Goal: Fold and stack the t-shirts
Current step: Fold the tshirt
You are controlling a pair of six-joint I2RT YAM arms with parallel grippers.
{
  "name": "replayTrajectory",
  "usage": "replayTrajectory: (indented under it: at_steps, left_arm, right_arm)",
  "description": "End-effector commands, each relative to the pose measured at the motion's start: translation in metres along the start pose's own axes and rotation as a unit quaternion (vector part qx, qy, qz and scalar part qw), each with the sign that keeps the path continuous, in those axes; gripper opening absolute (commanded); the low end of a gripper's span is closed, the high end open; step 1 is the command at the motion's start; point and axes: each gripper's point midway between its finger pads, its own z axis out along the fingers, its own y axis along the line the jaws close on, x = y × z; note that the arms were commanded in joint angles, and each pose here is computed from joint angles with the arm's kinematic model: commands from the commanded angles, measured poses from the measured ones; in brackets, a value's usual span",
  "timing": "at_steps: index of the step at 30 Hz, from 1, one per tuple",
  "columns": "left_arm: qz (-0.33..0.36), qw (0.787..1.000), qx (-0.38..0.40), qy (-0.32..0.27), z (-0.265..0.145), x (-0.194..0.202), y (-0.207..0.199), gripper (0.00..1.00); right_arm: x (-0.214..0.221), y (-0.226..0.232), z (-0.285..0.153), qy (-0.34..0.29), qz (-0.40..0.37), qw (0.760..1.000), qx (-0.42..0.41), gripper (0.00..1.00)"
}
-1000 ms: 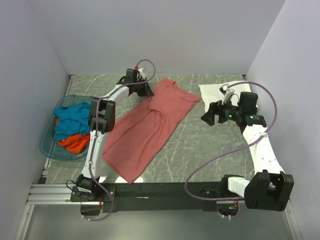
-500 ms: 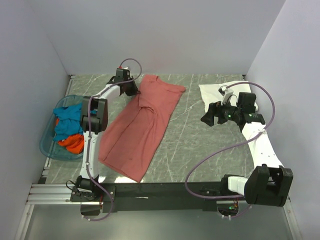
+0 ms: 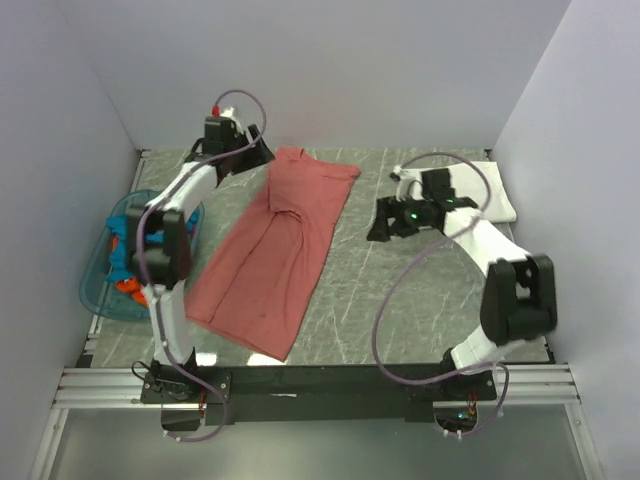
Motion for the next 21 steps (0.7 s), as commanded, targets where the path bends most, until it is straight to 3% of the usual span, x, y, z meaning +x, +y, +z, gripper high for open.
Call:
replayTrajectory:
  at_steps: [1,2,3,4,5,6,7,9,12,13,21]
  left_arm:
    - [0.090,0.982,0.051,-0.159,-0.112,-0.087,-0.065,0.81]
    - [0.101,0.967,0.057,-0.227,-0.166,-0.115,-0.083,0.84]
    - [0.102,0.970,0.040,-0.215,-0.172,-0.092,-0.067,0.89]
    - [0.105,0.965,0.039,-0.238,-0.194,-0.093,-0.068,0.98]
    - [0.106,0.951,0.039,-0.289,-0.245,-0.105,-0.076,0.99]
    - [0.101,0.955,0.026,-0.277,-0.248,-0.083,-0.059,0.99]
    - [0.105,0.944,0.037,-0.310,-0.290,-0.083,-0.068,0.99]
    - [0.104,0.941,0.026,-0.320,-0.323,-0.056,-0.053,0.99]
    - [0.109,0.948,0.007,-0.299,-0.330,-0.012,-0.029,1.00]
    - [0.113,0.941,0.014,-0.319,-0.350,-0.005,-0.032,1.00]
    - [0.120,0.946,-0.009,-0.302,-0.370,0.061,0.001,0.99]
  right_arm:
    - [-0.054,0.003,0.046,-0.028,0.074,0.997,0.004,0.85]
    - [-0.060,0.004,0.057,-0.027,0.089,0.996,0.004,0.85]
    - [-0.065,0.007,0.069,-0.025,0.098,0.995,0.007,0.85]
    - [-0.075,0.006,0.085,-0.029,0.121,0.992,0.007,0.85]
    - [-0.079,0.008,0.094,-0.028,0.131,0.991,0.007,0.85]
    - [-0.083,0.012,0.105,-0.030,0.137,0.990,0.008,0.85]
    - [-0.085,0.011,0.118,-0.028,0.163,0.986,0.010,0.85]
    - [-0.085,0.012,0.137,-0.029,0.192,0.981,0.013,0.85]
    - [-0.082,0.013,0.152,-0.031,0.210,0.977,0.020,0.84]
    - [-0.079,0.008,0.158,-0.035,0.226,0.973,0.032,0.83]
    - [-0.066,-0.004,0.188,-0.018,0.279,0.959,0.050,0.65]
